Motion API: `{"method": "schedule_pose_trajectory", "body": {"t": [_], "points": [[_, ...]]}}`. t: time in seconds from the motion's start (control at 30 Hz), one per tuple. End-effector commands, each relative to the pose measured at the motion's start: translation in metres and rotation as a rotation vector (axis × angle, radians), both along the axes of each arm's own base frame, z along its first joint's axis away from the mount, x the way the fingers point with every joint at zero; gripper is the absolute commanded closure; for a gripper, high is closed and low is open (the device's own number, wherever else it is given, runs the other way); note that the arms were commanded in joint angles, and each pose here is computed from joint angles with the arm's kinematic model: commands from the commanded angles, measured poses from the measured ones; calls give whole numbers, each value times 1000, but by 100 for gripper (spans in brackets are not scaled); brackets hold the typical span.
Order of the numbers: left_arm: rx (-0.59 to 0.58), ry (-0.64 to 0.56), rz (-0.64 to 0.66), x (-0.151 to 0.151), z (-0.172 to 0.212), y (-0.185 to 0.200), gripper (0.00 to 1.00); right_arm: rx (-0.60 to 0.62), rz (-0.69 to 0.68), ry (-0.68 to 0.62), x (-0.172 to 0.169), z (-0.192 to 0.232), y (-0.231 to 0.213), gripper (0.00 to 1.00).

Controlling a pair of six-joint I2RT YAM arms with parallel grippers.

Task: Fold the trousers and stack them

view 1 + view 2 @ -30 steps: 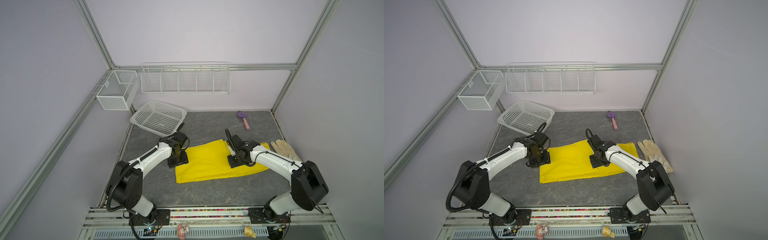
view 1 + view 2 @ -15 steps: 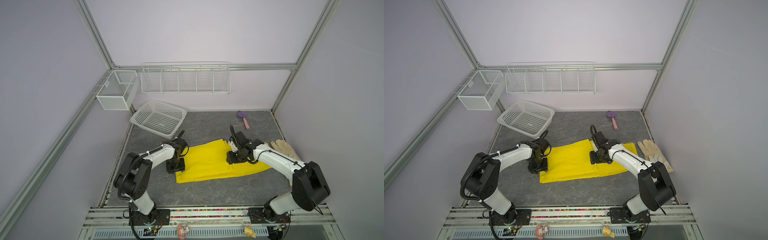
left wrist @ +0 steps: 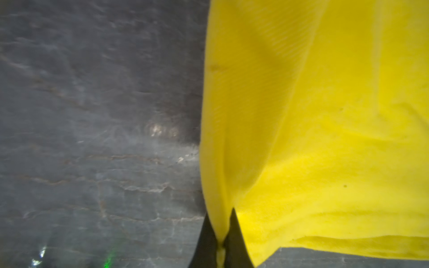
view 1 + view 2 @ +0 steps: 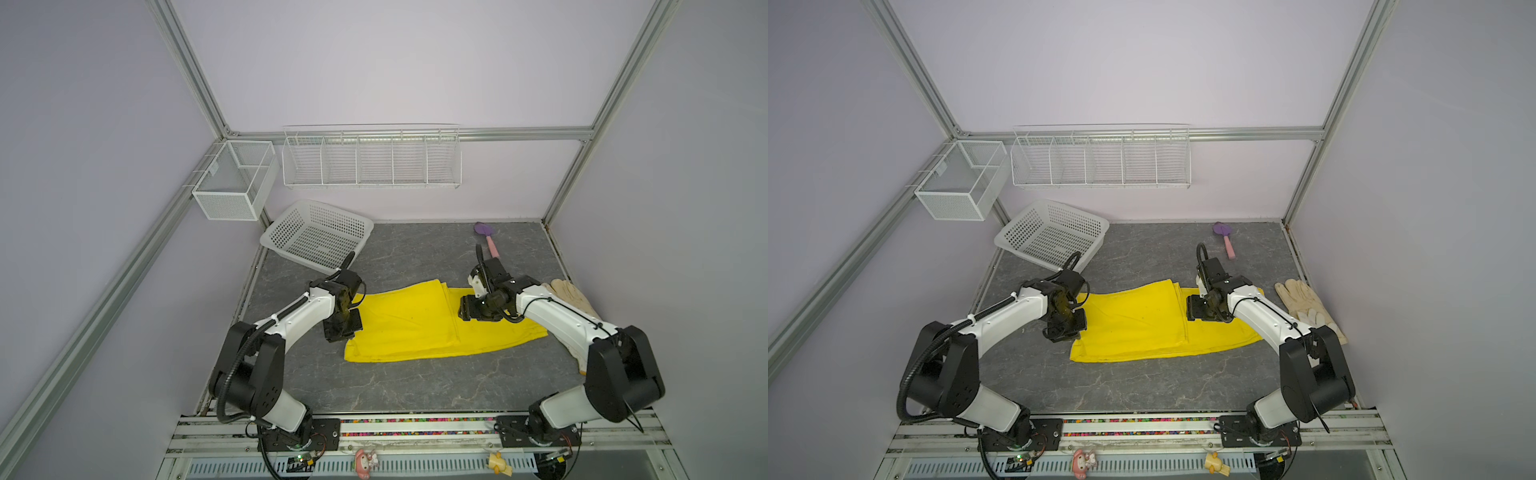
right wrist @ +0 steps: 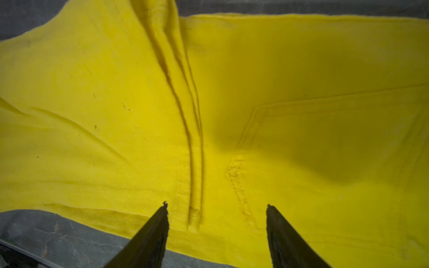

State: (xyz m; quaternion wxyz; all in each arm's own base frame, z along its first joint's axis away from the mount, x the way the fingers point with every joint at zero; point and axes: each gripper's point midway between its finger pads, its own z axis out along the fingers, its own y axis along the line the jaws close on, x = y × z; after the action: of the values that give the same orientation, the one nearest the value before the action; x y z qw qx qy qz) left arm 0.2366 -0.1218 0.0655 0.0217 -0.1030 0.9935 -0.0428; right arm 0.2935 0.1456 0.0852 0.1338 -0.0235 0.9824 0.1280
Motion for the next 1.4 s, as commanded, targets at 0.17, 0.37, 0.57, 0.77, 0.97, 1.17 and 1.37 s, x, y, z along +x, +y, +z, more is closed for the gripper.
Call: {"method": "schedule_pose_trajectory", "body": {"t": [0.17, 0.37, 0.57, 0.77, 0.97, 1.17, 1.37], "points": [[160, -64, 176, -23, 58, 87, 100, 26, -43, -9, 8, 4, -22, 23], [264, -217, 292, -15, 108, 138, 100, 22, -55, 12, 4, -8, -28, 24], [91, -348, 238, 13, 141, 112, 100, 70, -47, 49, -3, -23, -15, 30], [-189, -488, 180, 30, 186, 56, 100, 90, -21, 80, -10, -36, 1, 39], [-355, -555, 79, 33, 216, -9, 100, 89, 4, 105, -15, -51, 17, 48], [-442, -556, -91, 32, 222, -88, 100, 63, -5, 144, -27, -73, 11, 57], [-500, -477, -285, 27, 206, -173, 100, 63, -5, 148, -28, -78, 11, 64]]}}
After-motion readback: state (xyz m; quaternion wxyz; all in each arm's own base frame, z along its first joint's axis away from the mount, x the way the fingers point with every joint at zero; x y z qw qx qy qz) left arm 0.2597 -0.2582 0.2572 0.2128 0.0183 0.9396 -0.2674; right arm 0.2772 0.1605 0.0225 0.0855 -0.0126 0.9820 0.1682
